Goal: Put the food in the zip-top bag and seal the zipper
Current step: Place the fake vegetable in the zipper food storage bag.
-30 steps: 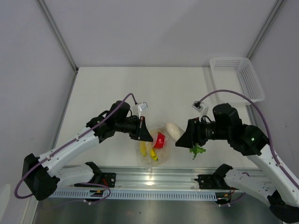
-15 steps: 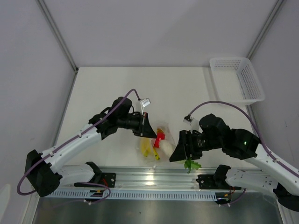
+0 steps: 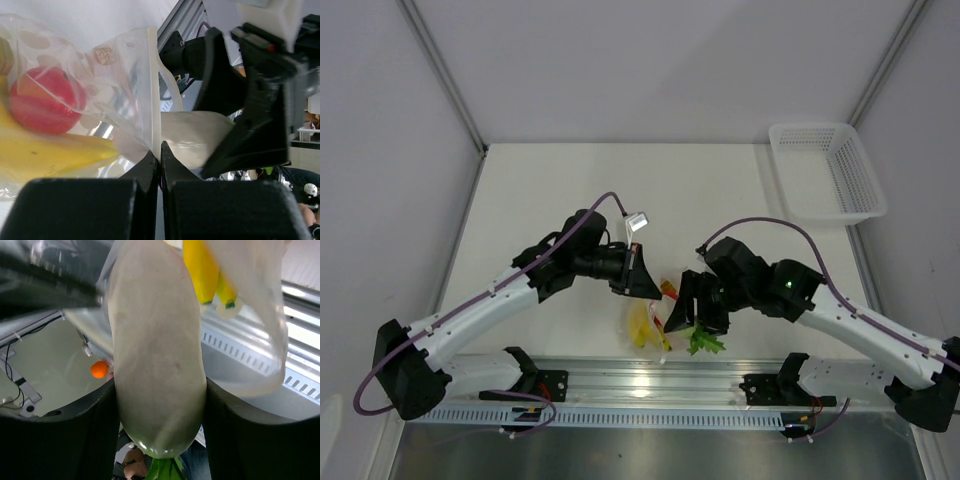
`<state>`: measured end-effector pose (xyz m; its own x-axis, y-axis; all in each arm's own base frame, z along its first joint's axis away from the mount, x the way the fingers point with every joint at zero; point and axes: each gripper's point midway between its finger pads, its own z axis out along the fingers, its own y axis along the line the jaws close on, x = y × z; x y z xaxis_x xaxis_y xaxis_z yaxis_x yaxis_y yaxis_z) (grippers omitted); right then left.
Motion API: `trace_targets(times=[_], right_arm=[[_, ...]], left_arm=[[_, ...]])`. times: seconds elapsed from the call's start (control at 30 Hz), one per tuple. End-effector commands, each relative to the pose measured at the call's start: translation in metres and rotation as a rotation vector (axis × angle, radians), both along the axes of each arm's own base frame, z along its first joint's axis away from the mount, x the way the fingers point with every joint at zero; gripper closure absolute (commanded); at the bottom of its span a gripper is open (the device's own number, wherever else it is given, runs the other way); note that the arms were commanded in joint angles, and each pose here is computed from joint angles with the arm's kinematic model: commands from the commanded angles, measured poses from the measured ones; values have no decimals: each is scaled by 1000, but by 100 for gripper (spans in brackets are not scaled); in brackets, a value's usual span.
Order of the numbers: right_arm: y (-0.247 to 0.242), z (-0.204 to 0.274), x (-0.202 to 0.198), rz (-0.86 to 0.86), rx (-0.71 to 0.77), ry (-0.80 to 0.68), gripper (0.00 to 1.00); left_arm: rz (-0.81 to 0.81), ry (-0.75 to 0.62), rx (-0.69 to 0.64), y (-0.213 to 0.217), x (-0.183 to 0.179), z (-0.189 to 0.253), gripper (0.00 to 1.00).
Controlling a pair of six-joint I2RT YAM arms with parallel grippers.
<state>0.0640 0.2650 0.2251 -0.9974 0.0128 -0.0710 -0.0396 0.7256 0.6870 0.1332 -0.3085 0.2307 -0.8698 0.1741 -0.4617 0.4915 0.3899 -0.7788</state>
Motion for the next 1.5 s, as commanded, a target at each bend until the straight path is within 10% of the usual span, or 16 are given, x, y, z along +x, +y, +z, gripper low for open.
trace_targets(times=[0.0, 0.13, 0.33, 0.87, 1.27, 1.47], right_arm=[[17, 10, 23, -26, 38, -62, 92], [14, 0, 53, -52, -29, -125, 72], [11, 0, 72, -73, -47, -221, 1], [-29, 73, 68, -64, -10, -570, 1], [-66, 39, 40, 35, -86, -572, 25], [-66, 63, 2, 109, 114, -564, 43]], left_arm=[[-37, -44, -91, -6, -9, 30, 99], [-36, -48, -93, -3, -12, 32, 99], [-34, -29, -101, -5, -14, 29, 99], [-35, -15, -92, -9, -12, 23, 100], [49, -7, -93, -6, -5, 30, 99], [205, -27, -110, 1, 10, 45, 100]])
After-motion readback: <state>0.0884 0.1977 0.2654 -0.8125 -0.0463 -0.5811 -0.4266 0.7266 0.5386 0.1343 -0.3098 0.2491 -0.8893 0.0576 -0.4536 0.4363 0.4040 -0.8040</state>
